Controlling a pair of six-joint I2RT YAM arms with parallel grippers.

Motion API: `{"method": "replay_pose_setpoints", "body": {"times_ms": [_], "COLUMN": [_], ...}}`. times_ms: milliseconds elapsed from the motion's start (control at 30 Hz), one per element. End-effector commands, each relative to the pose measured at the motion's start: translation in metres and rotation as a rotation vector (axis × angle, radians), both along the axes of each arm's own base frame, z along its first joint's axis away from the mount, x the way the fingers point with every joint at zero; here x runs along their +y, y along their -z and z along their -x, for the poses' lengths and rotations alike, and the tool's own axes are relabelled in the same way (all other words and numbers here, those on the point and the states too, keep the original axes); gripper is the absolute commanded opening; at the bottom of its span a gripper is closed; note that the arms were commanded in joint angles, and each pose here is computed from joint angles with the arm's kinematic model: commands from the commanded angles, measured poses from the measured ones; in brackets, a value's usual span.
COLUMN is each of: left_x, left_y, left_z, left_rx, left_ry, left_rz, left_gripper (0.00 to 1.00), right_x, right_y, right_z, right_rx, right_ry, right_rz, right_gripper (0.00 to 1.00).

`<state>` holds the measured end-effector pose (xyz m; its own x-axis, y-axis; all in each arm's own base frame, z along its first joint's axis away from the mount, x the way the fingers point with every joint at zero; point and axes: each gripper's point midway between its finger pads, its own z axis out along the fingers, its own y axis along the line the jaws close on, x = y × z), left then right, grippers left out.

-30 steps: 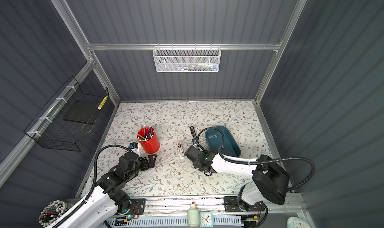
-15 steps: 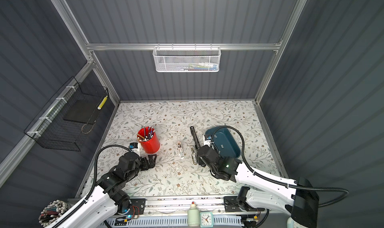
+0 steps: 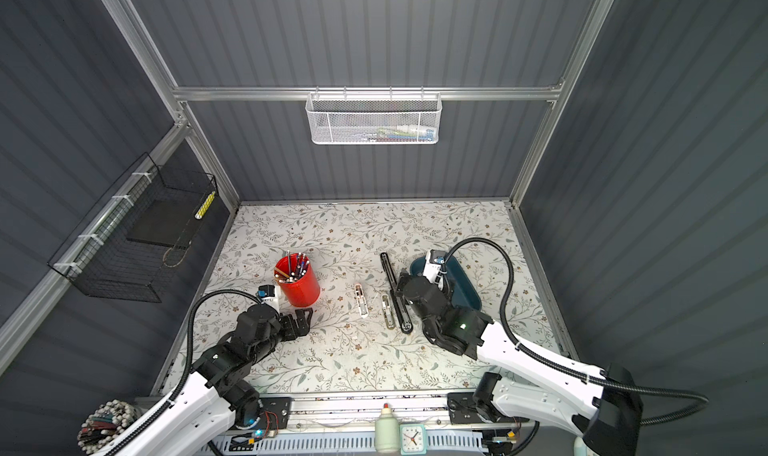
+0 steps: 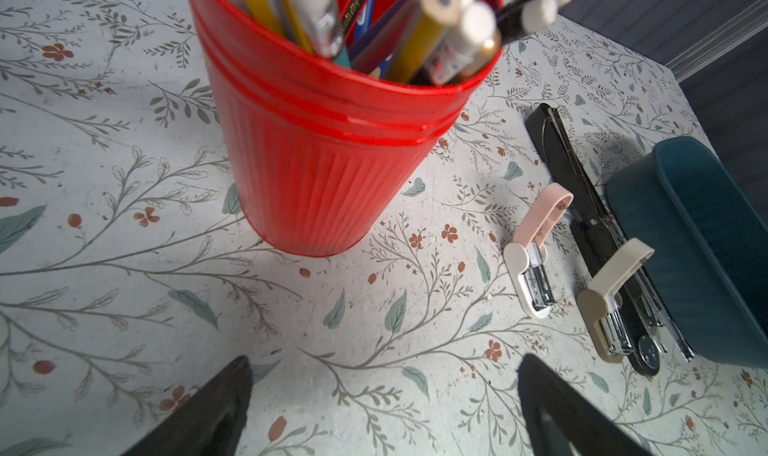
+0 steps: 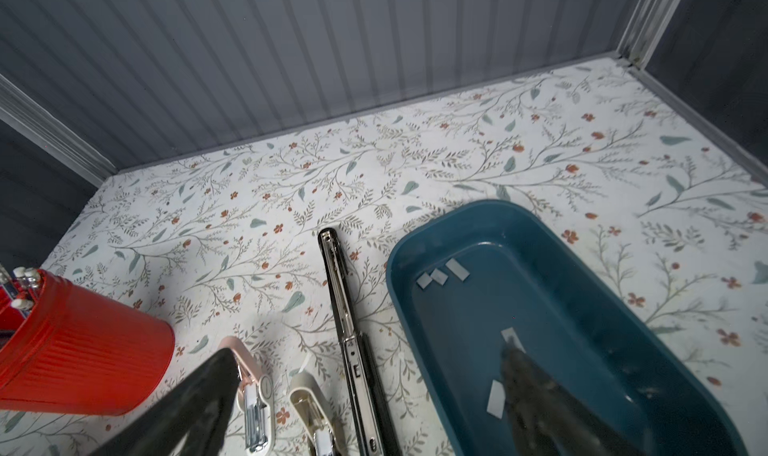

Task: Load the staples into the stapler
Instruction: 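Move the right gripper over the teal tray of staple strips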

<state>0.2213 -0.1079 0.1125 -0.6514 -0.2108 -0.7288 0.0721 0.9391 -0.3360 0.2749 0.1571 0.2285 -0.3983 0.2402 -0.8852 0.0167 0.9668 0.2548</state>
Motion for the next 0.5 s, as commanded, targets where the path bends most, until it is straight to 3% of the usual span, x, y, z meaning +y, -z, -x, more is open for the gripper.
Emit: {"method": "replay_pose_setpoints", "body": {"times_ms": [0, 67, 167, 467], "left_x": [0.015, 0.018, 0.010, -0.029], "left_y": [-0.020, -0.030, -0.041, -0.055], "left_z": [-0.003, -0.003, -0.005, -0.019], "left_rx": [-0.037, -0.063, -0.136, -0.306], "left_ry": [-0.066, -0.081, -0.068, 0.105], "left_rz": [-0.038, -0.026, 0.062, 0.169], "left_gripper": [1.00, 1.00, 1.00, 1.00], "right_x": [-0.018, -0.030, -0.053, -0.064], "right_y": [0.024, 0.036, 0.049, 0.099], "right_z": [0.000, 0.002, 0.005, 0.003], "right_rx": [0.062, 0.072, 0.124, 0.373], "right_ry": [-0.035, -0.024, 0.045, 0.087], "right_rz": [-0.048, -0.105, -0.100, -0.075], "right_gripper": [0.99, 0.99, 0.97, 0.48]}}
